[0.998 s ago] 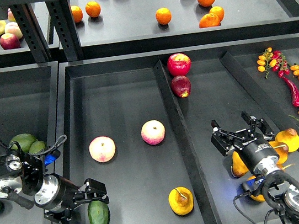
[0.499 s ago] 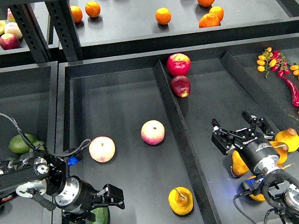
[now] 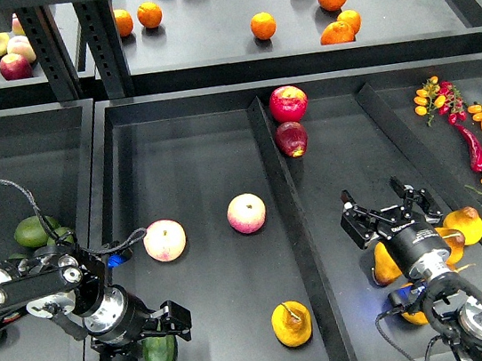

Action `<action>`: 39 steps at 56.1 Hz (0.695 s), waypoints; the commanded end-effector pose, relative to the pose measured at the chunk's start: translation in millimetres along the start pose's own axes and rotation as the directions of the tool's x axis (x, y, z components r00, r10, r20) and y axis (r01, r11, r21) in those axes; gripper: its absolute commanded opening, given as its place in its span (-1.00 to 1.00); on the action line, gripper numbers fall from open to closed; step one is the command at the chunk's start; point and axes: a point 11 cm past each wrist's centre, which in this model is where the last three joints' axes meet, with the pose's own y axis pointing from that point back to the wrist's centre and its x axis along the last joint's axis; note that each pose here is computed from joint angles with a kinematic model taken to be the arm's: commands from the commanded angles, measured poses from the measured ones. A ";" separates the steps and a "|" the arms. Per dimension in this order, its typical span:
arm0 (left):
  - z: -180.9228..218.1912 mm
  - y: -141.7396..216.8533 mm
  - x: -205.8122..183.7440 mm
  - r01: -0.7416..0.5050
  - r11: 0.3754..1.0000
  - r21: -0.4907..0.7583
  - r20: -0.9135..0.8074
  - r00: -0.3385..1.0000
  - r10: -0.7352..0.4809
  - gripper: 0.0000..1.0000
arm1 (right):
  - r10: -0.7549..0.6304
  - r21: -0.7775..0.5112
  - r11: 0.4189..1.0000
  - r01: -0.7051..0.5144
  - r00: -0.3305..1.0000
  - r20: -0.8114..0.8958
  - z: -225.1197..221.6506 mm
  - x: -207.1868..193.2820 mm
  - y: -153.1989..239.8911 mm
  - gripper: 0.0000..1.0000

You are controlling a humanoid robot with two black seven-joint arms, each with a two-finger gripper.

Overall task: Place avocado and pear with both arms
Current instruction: 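Lower the left gripper onto the green avocado and close it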

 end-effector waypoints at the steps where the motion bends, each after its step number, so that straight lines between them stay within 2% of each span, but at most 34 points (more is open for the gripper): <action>1: -3.0 -0.2 2.3 -0.006 1.000 0.009 -0.004 1.000 0.006 0.99 | -0.003 -0.003 1.000 0.003 1.000 -0.001 0.9 -1.0 -0.2 0.99; 39: -6.4 -17.3 2.0 -0.006 0.998 0.069 0.012 1.000 0.006 0.99 | -0.028 -0.004 1.000 0.028 1.000 0.008 1.6 -9.2 -1.1 0.99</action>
